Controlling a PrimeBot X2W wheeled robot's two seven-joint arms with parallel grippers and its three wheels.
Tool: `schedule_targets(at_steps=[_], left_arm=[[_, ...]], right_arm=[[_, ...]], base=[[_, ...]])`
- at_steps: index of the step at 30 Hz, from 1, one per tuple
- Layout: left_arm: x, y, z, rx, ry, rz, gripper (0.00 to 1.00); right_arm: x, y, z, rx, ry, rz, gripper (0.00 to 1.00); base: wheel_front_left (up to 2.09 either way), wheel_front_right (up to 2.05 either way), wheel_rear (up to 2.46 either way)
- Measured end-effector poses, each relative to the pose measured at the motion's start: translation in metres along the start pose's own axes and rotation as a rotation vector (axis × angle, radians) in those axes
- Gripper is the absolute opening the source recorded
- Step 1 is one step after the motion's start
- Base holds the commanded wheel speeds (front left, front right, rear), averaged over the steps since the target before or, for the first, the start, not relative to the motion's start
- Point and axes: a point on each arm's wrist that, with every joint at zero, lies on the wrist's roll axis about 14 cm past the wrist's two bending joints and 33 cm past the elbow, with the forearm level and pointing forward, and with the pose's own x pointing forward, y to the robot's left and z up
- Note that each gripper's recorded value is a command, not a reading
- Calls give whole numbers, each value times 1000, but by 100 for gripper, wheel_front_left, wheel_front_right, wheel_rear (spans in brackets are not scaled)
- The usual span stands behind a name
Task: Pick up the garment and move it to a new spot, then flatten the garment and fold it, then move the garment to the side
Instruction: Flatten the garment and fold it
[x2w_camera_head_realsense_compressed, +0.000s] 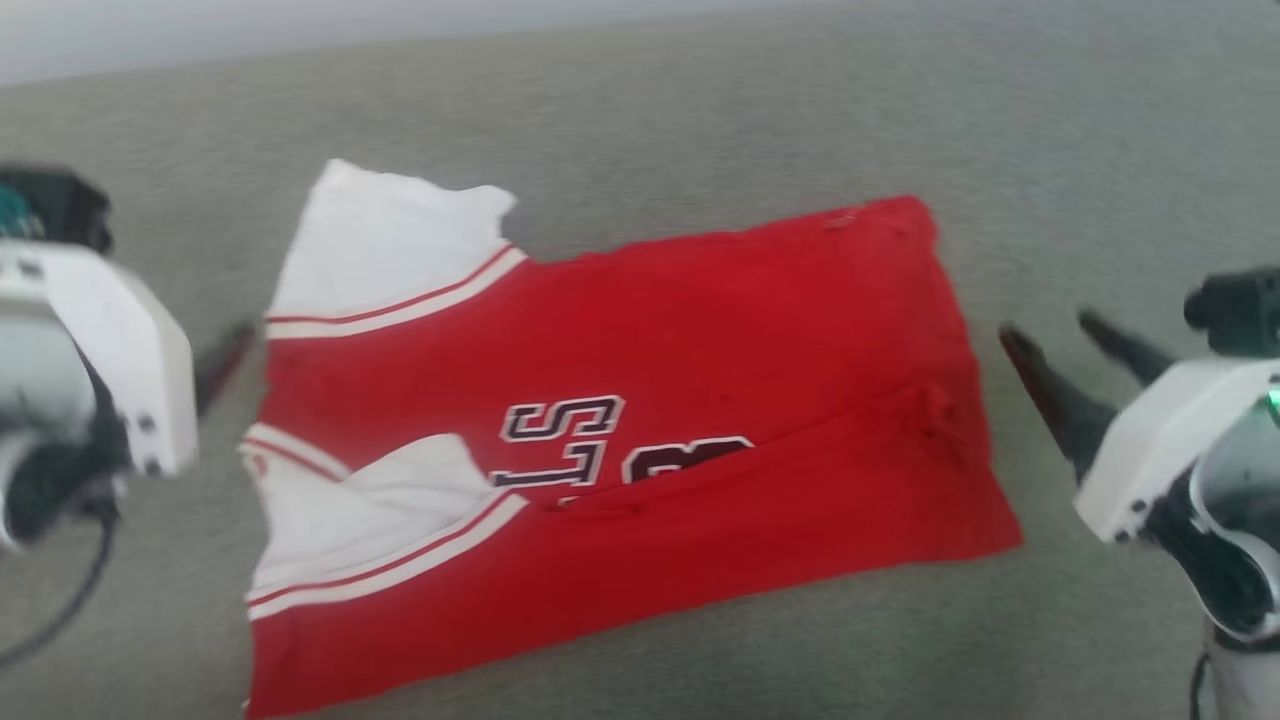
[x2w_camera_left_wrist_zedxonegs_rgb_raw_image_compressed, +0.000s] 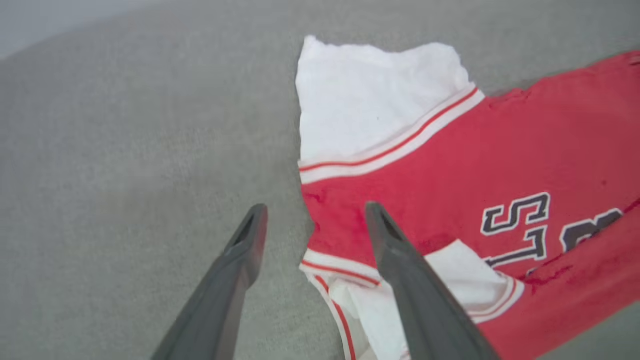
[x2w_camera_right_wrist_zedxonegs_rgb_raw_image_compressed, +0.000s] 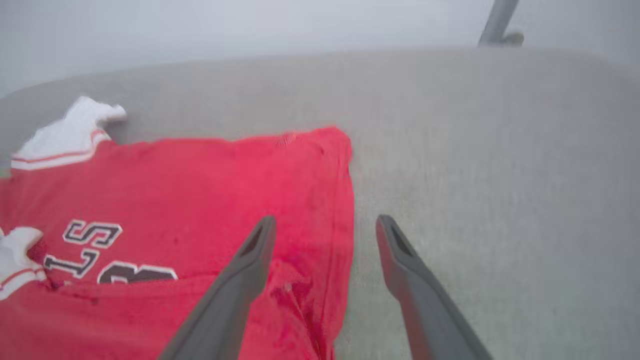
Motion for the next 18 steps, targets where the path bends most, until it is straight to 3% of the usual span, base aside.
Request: schedule_targets(at_steps=[9,18], left_arm=[[56,-21,74,106,-87,-65,100],[134,-15,64,88,97,-43,100]], right_arm=[[-16,-3,52,-92,-360,-36,100],[-9,-27,26,-58,-343,-114,100]], base=[[0,0,0],[0,0,0]])
